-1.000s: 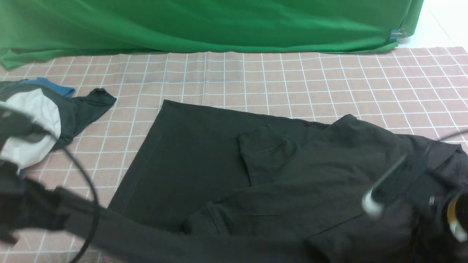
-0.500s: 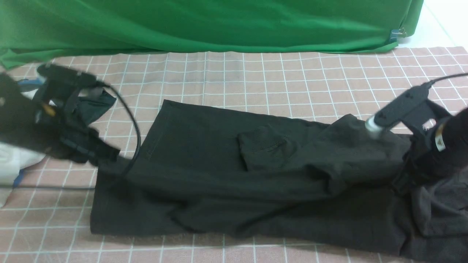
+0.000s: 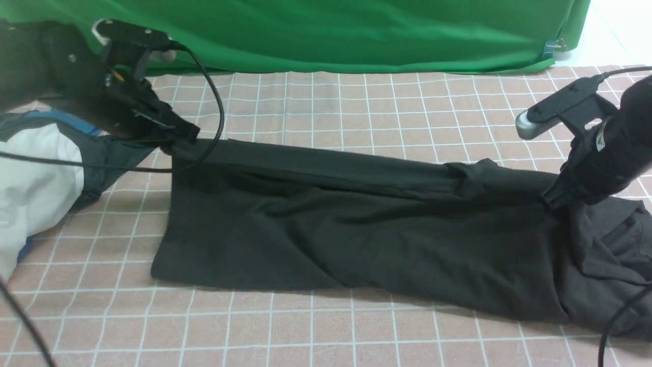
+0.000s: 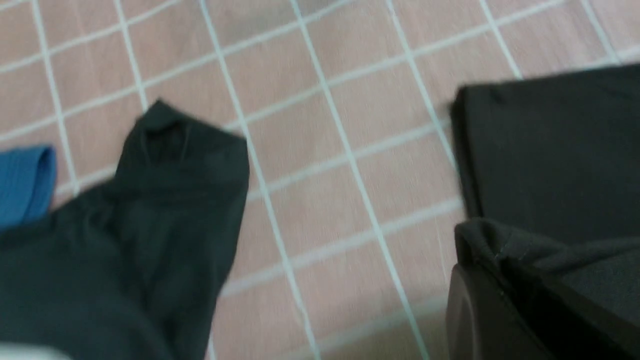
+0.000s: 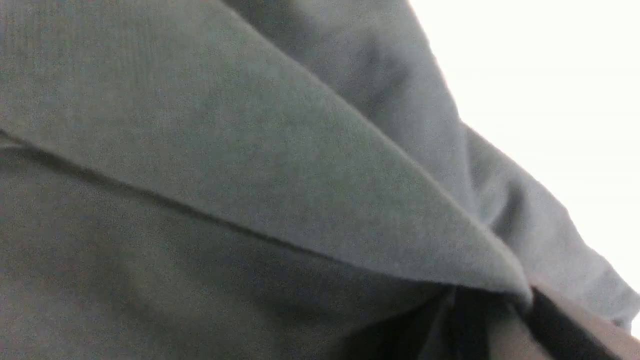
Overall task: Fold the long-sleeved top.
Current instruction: Use both arms to drag the lower edge of the fabric forward and fold it over the upper edge
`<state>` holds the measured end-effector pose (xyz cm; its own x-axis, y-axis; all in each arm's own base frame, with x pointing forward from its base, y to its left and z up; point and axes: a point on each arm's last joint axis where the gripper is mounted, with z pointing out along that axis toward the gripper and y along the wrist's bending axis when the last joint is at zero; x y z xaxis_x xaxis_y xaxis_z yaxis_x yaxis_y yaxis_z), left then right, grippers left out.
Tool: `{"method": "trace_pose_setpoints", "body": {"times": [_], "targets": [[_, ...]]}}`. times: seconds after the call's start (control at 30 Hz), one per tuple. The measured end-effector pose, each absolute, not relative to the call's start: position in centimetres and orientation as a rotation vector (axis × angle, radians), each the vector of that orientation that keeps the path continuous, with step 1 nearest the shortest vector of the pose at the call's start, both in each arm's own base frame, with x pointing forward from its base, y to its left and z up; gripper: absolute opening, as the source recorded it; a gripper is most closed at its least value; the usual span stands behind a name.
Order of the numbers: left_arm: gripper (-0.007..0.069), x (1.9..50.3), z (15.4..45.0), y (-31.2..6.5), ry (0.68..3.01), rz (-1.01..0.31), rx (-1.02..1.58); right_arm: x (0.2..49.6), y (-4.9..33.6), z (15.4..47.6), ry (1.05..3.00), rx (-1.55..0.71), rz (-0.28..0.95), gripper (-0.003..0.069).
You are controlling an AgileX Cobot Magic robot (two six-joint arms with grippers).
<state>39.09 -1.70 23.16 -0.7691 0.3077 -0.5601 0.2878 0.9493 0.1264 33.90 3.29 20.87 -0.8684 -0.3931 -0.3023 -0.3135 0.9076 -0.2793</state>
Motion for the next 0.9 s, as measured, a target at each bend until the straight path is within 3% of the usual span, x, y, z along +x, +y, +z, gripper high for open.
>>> {"method": "trace_pose_setpoints", "body": {"times": [0.27, 0.33, 0.47, 0.57, 0.63, 0.73, 0.77, 0.9], "targets": [[0.0035, 42.4, 20.7, -2.1, 2.480, 0.027, 0.399, 35.7, 2.1, 19.1, 2.703, -0.448, -0.294, 0.0052], [0.0035, 43.0, 20.0, -2.1, 2.459, 0.027, 0.385, 35.8, 2.0, 18.8, 2.702, -0.439, -0.289, 0.0082], [0.0050, 43.6, 19.7, -2.1, 2.416, 0.041, 0.388, 35.9, 2.0, 19.0, 2.688, -0.422, -0.293, 0.0235], [0.0118, 44.1, 19.7, -2.2, 2.358, 0.046, 0.411, 35.6, 1.7, 19.8, 2.692, -0.376, -0.304, 0.0462], [0.0148, 44.2, 19.8, -2.2, 2.345, 0.045, 0.412, 35.3, 1.7, 20.2, 2.696, -0.355, -0.306, 0.0489], [0.0242, 44.4, 20.0, -2.2, 2.316, 0.044, 0.399, 34.3, 1.6, 22.1, 2.705, -0.280, -0.298, 0.0485], [0.0313, 44.5, 20.1, -2.2, 2.302, 0.046, 0.392, 33.2, 1.9, 23.6, 2.713, -0.234, -0.265, 0.0437], [0.0430, 44.4, 20.3, -2.3, 2.312, 0.033, 0.389, 30.2, 4.2, 25.1, 2.687, -0.248, -0.094, 0.0300]]}}
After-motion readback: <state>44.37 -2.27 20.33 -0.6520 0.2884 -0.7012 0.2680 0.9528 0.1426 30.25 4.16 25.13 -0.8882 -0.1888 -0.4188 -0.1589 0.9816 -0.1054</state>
